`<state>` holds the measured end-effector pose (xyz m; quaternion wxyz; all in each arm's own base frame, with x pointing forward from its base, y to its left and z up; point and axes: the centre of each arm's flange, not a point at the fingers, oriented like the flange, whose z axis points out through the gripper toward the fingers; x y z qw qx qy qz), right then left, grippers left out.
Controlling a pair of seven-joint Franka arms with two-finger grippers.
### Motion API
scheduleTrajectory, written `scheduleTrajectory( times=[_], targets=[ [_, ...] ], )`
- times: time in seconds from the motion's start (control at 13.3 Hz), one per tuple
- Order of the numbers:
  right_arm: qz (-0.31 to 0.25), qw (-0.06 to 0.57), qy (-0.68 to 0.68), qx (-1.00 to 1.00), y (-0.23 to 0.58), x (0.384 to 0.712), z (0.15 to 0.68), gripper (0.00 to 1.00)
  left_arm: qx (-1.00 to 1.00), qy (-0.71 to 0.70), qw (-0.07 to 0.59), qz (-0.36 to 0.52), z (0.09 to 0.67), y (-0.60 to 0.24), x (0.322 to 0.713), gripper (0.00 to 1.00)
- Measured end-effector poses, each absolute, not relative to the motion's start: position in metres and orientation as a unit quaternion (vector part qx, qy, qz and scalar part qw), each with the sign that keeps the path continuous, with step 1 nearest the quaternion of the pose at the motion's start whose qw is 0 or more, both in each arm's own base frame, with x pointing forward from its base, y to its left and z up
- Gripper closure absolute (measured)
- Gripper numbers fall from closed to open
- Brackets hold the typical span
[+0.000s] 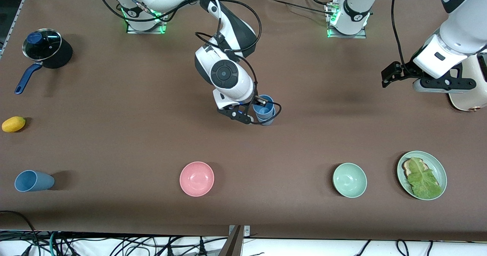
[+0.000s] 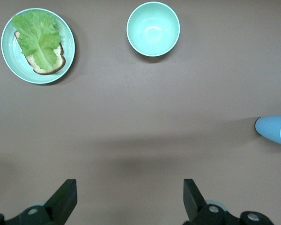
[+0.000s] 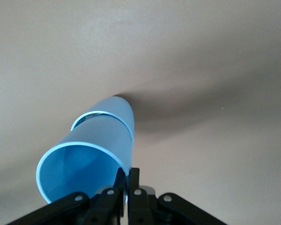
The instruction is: Stack blue cups with both arms
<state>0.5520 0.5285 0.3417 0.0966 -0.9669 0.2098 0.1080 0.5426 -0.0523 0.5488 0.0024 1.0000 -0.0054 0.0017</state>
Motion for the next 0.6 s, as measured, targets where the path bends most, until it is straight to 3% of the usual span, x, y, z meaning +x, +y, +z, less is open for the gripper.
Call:
scheduleTrajectory(
  times=[0.45, 0.6],
  targets=[
    [0.103, 0.101, 0.211, -0.967, 0.532, 0.553, 0.332, 0.93, 1.000, 0.000, 0.001, -0.019, 0.541, -0.046, 0.544, 0.00],
    [0.104, 0.101, 0.210, -0.967, 0.534, 0.551, 0.331, 0.74, 1.000, -0.001, 0.001, -0.019, 0.542, -0.047, 0.544, 0.00]
  ],
)
